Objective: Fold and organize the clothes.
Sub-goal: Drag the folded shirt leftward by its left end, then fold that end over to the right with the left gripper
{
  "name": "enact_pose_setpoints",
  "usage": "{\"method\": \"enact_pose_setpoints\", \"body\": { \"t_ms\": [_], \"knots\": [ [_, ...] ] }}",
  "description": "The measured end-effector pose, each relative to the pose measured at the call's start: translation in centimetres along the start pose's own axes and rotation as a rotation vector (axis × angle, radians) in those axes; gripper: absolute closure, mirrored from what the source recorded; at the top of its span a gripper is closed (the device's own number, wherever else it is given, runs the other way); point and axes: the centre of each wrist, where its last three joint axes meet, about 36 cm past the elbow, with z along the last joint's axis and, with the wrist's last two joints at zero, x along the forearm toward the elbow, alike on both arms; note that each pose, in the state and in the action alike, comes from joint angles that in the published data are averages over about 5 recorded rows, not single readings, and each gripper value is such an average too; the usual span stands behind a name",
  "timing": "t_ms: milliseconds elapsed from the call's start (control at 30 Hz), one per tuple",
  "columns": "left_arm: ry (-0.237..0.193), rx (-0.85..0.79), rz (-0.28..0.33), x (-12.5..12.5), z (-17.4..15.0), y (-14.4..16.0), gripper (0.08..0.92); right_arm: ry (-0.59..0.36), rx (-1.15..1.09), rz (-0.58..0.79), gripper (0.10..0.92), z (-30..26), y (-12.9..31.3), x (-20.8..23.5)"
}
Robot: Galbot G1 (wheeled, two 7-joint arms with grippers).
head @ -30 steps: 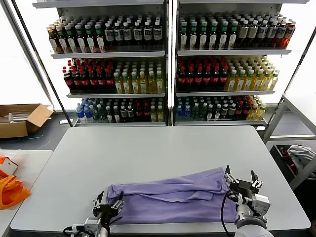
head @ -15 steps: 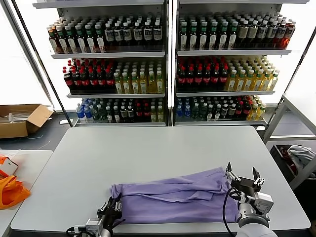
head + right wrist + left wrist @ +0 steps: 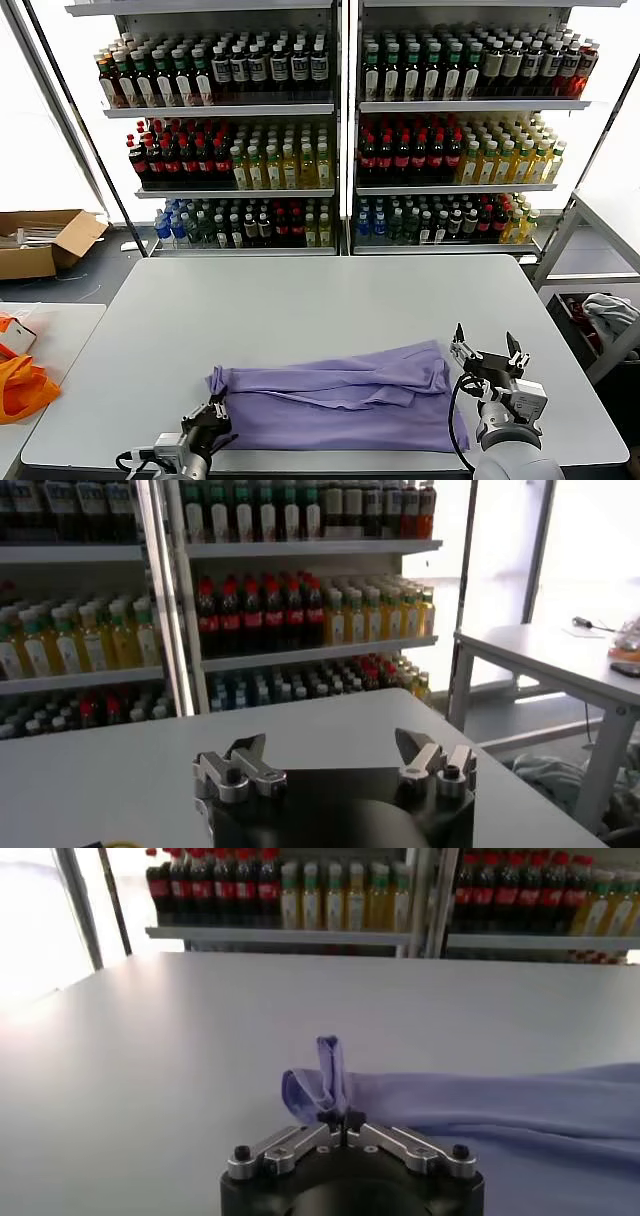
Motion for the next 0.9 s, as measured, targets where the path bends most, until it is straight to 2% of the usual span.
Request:
{"method": "enact_pose_setpoints", "body": {
  "t_ms": [233,533,633,767,900],
  "knots": [
    [-0.056,-0.026,-0.093,0.4,-1.7,4.7,0.909,-0.005,-0.007,-0.01,0.2,-0.4,0.2,-0.2],
    [-0.125,-0.129,-0.293,1.4,-5.5,14.2,0.909,0.0,-0.011,-0.016,0.2,-0.3,0.0,-0.4],
    [-0.146,-0.162,-0.345,2.2,-7.0,16.5,0.909,0.001,-0.015,-0.016,0.2,-0.2,0.0,-0.4],
    [-0.17,-0.188,-0.371,3.0,-8.3,17.5,0.909,0.002,-0.021,-0.021,0.2,-0.1,0.3,-0.2],
    [-0.183,-0.187,-0.357,3.2,-8.7,16.6,0.909,-0.004,-0.027,-0.024,0.2,0.1,0.5,0.2]
  ]
}}
